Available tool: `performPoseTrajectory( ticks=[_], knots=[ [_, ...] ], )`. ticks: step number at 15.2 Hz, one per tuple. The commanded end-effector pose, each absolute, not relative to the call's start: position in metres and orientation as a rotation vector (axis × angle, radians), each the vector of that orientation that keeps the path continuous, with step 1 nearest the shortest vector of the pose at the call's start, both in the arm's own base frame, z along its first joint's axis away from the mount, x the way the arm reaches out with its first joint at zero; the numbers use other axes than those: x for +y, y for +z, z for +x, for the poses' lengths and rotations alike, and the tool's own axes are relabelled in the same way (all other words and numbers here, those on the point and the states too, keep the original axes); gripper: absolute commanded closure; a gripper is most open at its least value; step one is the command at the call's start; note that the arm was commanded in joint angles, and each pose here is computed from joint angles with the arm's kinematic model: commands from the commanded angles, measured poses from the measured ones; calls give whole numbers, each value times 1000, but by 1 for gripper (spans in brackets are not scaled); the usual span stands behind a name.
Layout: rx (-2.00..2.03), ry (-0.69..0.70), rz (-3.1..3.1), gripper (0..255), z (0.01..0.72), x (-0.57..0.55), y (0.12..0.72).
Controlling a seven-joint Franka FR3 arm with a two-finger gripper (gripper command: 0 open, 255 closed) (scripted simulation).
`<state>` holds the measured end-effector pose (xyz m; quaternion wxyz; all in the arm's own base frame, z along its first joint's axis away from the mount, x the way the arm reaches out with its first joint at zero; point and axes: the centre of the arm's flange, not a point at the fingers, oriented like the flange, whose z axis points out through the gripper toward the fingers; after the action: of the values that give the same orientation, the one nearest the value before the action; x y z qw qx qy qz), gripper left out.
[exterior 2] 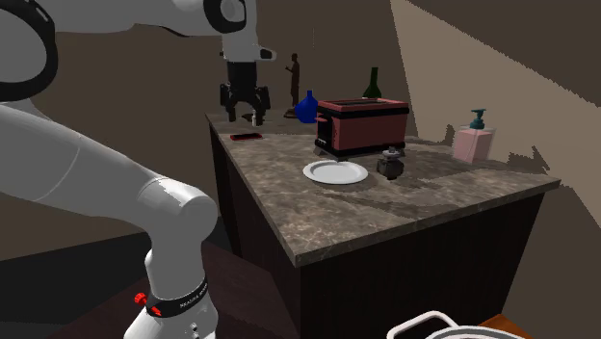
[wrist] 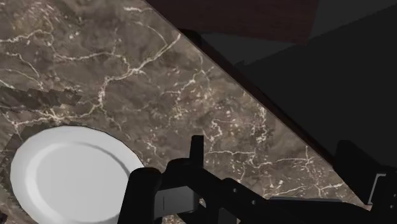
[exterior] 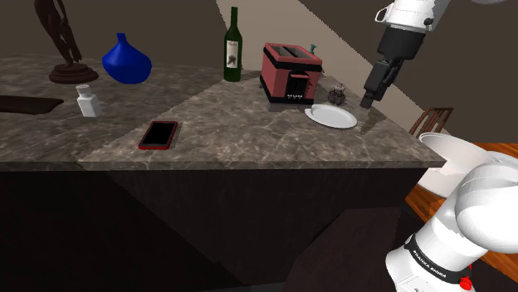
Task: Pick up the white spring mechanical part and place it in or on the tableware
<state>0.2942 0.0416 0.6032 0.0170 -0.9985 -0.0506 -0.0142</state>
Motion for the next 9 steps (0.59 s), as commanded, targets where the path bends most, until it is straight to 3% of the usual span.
performPoseTrajectory(
  ticks=[1,9],
  knots=[
    [-157,-44,-3103,0,294,42,603],
    [-164,-34,-3108,0,356,-42,589]
  ],
)
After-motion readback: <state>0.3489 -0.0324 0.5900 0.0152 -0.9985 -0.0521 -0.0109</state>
